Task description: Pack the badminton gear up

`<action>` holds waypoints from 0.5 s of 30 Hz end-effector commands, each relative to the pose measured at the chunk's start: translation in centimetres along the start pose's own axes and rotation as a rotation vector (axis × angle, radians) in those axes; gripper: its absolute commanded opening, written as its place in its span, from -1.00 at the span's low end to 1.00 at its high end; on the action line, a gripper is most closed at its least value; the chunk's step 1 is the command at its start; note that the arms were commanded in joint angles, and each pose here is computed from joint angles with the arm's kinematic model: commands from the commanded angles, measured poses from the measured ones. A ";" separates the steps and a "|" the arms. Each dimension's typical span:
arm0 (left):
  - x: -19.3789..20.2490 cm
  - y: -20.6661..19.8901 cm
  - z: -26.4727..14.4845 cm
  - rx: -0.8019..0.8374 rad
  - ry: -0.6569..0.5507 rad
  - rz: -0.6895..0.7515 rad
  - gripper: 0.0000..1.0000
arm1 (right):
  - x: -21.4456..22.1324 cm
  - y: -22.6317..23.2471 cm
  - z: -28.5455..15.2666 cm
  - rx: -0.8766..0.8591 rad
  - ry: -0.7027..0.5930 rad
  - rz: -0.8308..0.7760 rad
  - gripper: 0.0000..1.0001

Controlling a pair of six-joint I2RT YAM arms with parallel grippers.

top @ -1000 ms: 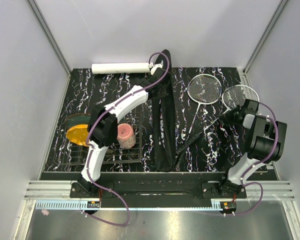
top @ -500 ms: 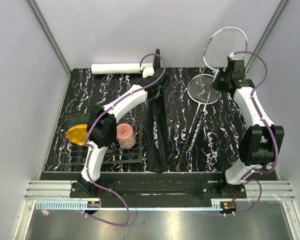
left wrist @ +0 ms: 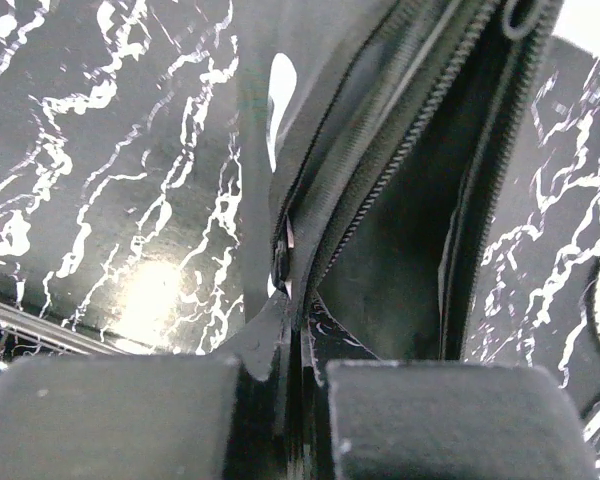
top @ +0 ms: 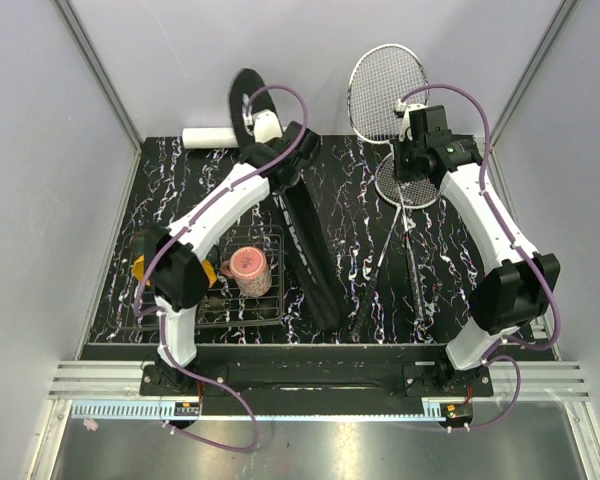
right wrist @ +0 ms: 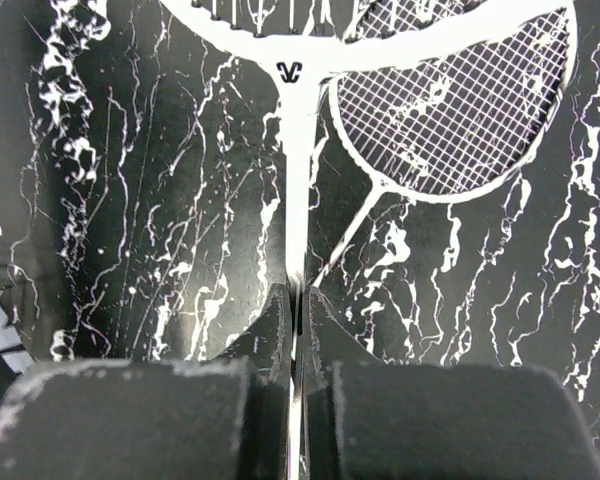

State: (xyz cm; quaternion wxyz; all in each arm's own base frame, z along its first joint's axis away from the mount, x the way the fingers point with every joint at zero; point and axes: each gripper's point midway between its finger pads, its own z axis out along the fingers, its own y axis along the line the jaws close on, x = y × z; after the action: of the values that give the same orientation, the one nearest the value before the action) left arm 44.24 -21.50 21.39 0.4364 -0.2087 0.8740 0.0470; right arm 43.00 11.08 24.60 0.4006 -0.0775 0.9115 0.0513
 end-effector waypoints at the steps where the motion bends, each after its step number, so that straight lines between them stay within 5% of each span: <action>1: -5.1 2.1 -2.6 -0.021 -0.159 -0.135 -1.00 | -0.6 1.7 -1.5 -0.029 -0.028 -0.091 -1.00; 6: -2.3 0.3 1.9 0.026 -0.001 -0.168 -1.00 | 1.6 3.7 -1.6 -0.025 0.004 -0.169 -1.00; 15: -0.4 -1.2 7.1 0.100 0.097 -0.140 -1.00 | 8.2 5.9 -1.3 -0.036 0.107 -0.345 -1.00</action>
State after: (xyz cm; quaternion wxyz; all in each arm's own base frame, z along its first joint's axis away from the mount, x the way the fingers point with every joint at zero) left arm 48.28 -18.97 15.21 0.3795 -0.2612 0.8871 0.0285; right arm 36.31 15.60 18.12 0.3210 -0.2081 0.9237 0.0191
